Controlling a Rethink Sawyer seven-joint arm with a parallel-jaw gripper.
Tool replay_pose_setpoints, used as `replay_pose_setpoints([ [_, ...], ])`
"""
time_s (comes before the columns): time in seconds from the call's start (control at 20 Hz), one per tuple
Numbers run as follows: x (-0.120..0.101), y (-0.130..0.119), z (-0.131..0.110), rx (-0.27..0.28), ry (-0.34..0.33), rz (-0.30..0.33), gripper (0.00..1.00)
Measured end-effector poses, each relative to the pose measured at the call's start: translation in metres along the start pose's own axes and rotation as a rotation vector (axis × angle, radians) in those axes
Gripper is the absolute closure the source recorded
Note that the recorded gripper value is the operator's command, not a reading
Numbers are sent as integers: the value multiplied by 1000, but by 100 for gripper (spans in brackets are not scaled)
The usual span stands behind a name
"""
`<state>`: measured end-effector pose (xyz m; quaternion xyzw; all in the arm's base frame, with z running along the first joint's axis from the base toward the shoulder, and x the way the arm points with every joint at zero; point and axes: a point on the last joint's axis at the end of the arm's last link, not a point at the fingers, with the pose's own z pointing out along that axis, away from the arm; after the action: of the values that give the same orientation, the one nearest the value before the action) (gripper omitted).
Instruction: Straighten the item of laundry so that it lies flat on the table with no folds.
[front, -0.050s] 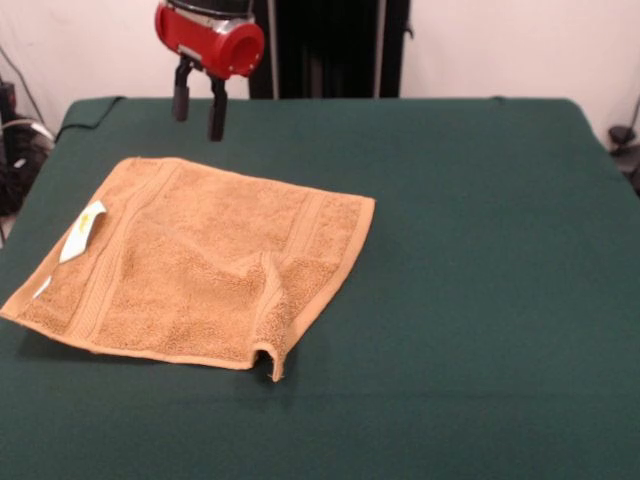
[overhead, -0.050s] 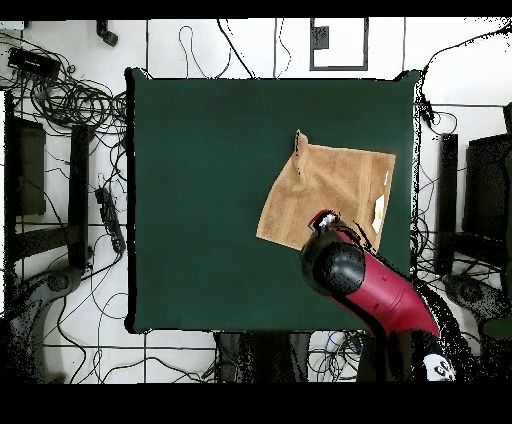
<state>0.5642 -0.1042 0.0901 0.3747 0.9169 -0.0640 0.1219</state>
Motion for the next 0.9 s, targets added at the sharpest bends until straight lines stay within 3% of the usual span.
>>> replay_pose_setpoints([
  [0.25,-2,-2,1,-4,-32,44,0],
  [0.65,1,-2,1,-3,-24,107,0],
  [0.9,3,11,-2,-13,-32,161,0],
])
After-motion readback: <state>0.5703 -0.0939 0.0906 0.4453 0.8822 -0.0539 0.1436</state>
